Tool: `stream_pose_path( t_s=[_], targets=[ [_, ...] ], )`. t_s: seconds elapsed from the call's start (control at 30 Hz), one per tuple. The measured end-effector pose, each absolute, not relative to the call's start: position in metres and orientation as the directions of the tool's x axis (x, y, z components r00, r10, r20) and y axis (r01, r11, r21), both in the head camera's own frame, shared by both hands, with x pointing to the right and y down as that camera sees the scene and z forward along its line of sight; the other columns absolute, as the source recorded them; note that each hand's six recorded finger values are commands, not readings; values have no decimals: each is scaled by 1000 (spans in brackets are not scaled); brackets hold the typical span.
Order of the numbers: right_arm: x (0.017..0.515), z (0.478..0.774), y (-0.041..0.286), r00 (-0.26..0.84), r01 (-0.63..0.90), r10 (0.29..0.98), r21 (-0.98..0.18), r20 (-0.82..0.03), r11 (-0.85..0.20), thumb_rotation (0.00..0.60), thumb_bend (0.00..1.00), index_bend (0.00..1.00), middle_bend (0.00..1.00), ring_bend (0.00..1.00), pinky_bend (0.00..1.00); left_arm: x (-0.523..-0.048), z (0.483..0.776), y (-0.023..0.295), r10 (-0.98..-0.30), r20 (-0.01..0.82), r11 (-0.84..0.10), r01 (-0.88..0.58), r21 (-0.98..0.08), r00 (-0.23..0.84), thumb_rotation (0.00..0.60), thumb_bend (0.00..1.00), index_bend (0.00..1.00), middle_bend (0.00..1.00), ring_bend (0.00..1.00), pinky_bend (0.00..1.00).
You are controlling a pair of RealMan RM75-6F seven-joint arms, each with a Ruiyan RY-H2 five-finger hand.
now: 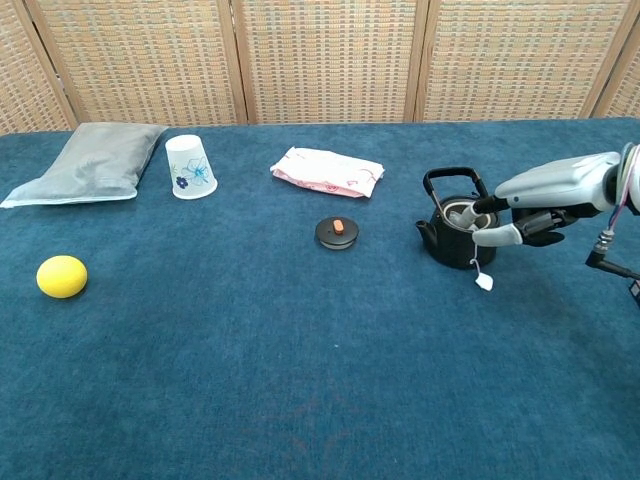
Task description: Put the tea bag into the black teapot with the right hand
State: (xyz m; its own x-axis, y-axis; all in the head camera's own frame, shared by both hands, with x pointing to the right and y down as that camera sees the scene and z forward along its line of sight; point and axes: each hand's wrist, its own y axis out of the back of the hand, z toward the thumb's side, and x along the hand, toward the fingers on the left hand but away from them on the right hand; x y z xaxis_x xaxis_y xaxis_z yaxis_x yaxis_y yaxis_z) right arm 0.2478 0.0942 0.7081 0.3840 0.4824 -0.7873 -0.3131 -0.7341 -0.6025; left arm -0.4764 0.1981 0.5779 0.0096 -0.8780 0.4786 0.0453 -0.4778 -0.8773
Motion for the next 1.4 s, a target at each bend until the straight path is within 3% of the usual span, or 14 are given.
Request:
stream_pose_path(
  t_s=[0.33, 1.4],
  targets=[
    [249, 689, 88, 397, -295, 519, -641, -757, -708, 0, 571, 156, 945, 981, 1000, -474, 579, 197, -878, 478, -477, 46, -878, 18, 600, 538, 0, 0, 0, 0],
    [245, 710, 78, 377, -290, 528, -638, -761, -713, 0, 571, 157, 944, 981, 1000, -476, 580, 200, -872, 489, -489, 45, -871, 6, 600, 538, 0, 0, 0, 0]
  ],
)
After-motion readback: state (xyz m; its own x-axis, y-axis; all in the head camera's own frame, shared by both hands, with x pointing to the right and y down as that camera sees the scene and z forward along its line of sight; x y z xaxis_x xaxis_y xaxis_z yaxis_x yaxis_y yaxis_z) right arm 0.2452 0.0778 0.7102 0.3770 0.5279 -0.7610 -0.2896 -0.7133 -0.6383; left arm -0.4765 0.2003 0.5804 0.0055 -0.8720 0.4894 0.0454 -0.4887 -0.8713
